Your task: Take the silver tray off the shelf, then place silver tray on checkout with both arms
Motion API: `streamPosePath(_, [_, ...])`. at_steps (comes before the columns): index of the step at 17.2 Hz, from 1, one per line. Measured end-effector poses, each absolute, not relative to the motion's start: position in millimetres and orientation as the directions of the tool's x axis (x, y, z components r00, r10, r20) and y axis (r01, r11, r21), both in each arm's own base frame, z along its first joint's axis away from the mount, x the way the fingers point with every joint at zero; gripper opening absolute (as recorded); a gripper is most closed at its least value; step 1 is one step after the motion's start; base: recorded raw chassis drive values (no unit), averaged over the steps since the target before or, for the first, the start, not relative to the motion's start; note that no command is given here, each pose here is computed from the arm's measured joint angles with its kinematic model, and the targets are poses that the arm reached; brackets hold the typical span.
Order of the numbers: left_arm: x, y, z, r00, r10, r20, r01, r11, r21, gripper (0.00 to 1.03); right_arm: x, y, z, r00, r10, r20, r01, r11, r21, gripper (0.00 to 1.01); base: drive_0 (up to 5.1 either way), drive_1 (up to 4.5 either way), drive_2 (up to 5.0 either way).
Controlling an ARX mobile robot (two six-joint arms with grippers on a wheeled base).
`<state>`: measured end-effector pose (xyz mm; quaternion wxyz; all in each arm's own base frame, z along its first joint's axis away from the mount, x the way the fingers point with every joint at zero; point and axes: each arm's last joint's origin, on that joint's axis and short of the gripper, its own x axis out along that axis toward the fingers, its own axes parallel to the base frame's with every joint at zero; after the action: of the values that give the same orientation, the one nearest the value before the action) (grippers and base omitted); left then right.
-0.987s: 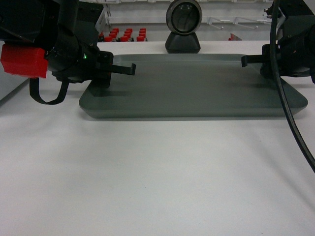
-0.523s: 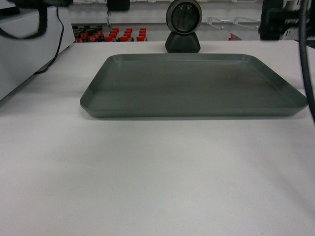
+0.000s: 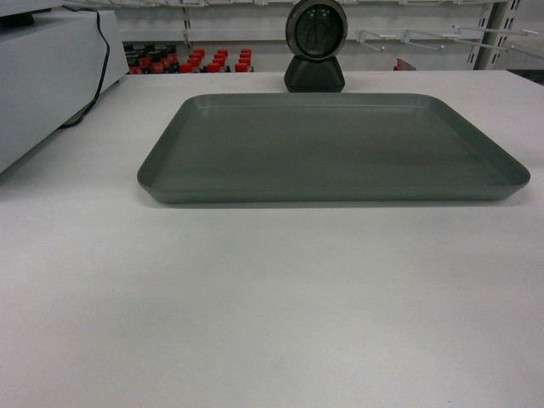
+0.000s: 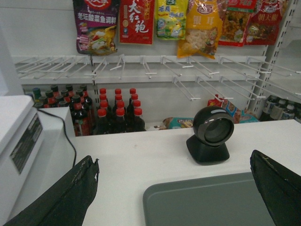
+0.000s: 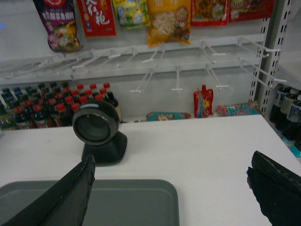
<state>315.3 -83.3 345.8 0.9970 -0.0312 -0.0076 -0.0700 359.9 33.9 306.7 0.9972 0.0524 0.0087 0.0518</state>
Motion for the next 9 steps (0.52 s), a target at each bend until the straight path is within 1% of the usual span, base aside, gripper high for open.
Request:
streamPosePath(1, [305.0, -76.0, 345.7, 0.992, -0.124, 0.025, 0.125, 0.990, -0.069, 0.98, 347.2, 34.6, 312.8, 0.995, 0.101, 0.024, -0.103, 0.988, 0.112, 0.98, 0.0, 0.00, 0.0])
streamPosePath(3, [291.4, -61.6, 338.6, 0.998, -0.069, 0.006, 0.070, 0.995, -0.069, 0.98, 326.8, 36.0, 317.0, 0.993, 0.109, 0.053, -0.115, 0.985, 0.131, 0.98, 0.0, 0.00, 0.0])
streamPosePath(4, [287.4, -56.0, 334.8, 0.999, -0.043, -0.001, 0.043, 0.997, -0.068, 0.98, 321.3, 37.8, 317.1, 0.992, 0.104, 0.067, -0.112, 0.985, 0.132, 0.98, 0.0, 0.00, 0.0])
streamPosePath(5, [285.5, -49.1, 330.9, 1.000, -0.012, -0.017, 0.011, 0.998, -0.065, 0.98, 318.6, 37.3, 315.0, 0.993, 0.101, 0.059, -0.108, 0.984, 0.140, 0.98, 0.0, 0.00, 0.0])
streamPosePath(7, [284.9, -39.0, 319.2, 0.999, 0.020, -0.051, -0.024, 0.998, -0.065, 0.98, 318.1, 36.1, 307.8, 0.996, 0.081, 0.031, -0.085, 0.984, 0.154, 0.98, 0.0, 0.00, 0.0])
streamPosePath(8, [279.9, -32.6, 310.6, 1.000, 0.008, -0.005, -0.009, 0.999, -0.052, 0.88, 314.6, 32.3, 302.2, 0.999, 0.029, 0.022, -0.032, 0.992, 0.125, 0.90, 0.0, 0.00, 0.0])
streamPosePath(9, [262.7, -26.3, 295.1, 1.000, 0.004, 0.006, -0.004, 0.999, -0.034, 0.75, 299.8, 26.4, 289.2, 1.000, 0.013, 0.010, -0.014, 0.998, 0.069, 0.78, 0.0, 0.00, 0.0])
